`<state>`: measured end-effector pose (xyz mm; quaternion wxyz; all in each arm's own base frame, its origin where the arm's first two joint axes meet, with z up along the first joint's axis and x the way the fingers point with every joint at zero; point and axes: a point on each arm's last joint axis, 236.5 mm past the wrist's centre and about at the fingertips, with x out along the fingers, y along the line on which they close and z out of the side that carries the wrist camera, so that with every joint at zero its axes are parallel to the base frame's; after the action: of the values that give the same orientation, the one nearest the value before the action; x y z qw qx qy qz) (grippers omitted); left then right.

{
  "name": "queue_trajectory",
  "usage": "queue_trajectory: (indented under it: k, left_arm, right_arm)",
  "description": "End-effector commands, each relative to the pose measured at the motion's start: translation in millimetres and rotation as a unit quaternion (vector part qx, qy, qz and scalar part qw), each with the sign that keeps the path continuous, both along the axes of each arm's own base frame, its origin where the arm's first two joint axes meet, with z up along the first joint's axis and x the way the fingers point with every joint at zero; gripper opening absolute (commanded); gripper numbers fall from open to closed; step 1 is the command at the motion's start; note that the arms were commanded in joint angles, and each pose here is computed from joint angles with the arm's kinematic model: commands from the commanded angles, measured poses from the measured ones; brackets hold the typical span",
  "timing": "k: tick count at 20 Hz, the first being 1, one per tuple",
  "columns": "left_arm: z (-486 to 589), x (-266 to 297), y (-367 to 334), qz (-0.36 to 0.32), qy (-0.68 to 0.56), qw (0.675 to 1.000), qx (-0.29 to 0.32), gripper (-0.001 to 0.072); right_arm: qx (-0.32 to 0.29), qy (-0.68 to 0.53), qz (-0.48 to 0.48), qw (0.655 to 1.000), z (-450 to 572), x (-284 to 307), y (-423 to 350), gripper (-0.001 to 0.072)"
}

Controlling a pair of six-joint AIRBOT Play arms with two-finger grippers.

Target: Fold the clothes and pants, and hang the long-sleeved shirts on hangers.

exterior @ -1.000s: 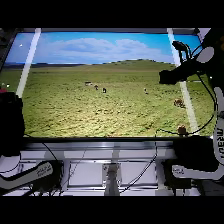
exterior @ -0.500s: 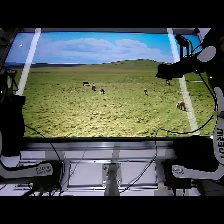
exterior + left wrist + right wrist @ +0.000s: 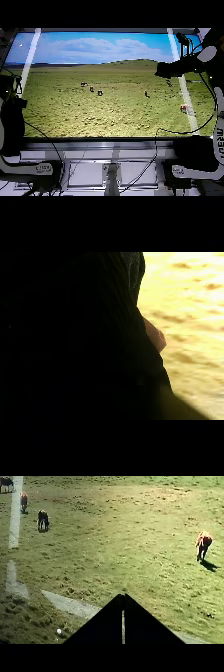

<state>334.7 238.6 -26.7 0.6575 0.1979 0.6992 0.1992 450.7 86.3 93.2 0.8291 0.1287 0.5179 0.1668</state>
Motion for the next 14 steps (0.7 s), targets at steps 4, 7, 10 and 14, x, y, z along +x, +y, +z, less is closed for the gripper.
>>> queue_trajectory:
  k: [4, 7, 10, 14]
  left_arm:
    - [-1, -1, 4, 0.022, -0.009, 1.0, 0.01, 0.0006]
    - [-1, -1, 3, 0.025, -0.011, 1.0, 0.009, 0.0003]
    - [3, 4, -4, 0.032, -0.035, 0.999, -0.006, 0.0003]
    - [24, 18, -20, 0.029, -0.1, 0.994, -0.036, 0.0005]
  right_arm:
    - [0.002, -0.001, 0.0, 1.0, 1, 0, 1, 0.0018]
    - [0.002, -0.001, 0.0, 1.0, 1, 0, 1, 0.0017]
    - [0.002, -0.001, 0.0, 1.0, 1, 0, 1, 0.0016]
    - [0.002, -0.002, 0.0, 1.0, 1, 0, 1, 0.0017]
